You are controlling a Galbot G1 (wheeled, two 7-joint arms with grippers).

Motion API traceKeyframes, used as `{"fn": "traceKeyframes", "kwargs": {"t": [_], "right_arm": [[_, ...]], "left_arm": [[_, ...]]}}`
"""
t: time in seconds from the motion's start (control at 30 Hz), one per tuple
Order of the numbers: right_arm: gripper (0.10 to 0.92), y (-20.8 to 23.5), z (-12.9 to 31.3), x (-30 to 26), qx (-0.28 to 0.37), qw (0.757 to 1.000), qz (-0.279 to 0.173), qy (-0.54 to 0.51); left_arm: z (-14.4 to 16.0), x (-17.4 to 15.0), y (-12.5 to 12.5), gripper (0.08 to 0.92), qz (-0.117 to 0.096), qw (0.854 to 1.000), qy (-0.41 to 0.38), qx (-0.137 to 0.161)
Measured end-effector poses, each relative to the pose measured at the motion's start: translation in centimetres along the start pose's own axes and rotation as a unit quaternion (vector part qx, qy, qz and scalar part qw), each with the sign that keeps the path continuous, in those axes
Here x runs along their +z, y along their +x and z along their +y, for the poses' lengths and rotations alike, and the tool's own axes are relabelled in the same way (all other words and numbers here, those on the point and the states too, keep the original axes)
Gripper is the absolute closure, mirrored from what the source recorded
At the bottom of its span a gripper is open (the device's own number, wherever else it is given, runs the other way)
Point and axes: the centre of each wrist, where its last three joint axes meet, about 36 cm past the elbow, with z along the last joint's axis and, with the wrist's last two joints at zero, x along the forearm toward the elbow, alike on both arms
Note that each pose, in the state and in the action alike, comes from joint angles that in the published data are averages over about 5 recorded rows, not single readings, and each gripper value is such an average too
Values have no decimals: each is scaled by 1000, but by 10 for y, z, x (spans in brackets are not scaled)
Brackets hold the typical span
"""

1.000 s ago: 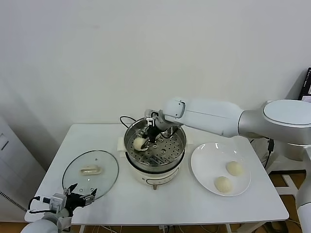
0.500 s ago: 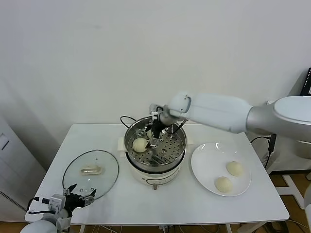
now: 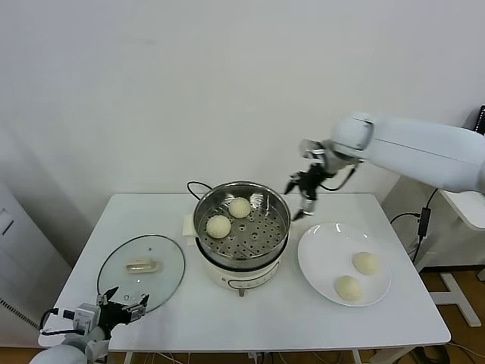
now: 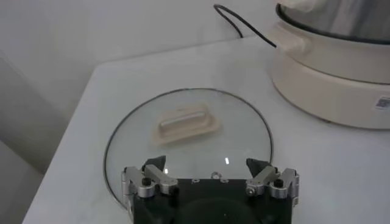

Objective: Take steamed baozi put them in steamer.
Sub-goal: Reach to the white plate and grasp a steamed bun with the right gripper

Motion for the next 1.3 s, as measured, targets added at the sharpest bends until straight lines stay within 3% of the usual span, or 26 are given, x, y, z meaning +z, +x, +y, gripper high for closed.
{"fn": "traceKeyframes", "kwargs": {"t": [0.47, 1.3], "right_arm": [[200, -36, 47, 92, -54, 998, 35, 6], [205, -138, 75, 135, -103, 993, 55, 25]], "left_arm": [[1, -1, 1, 177, -1, 1000, 0, -1], [0, 1, 0, 177, 3, 1000, -1, 0]]}}
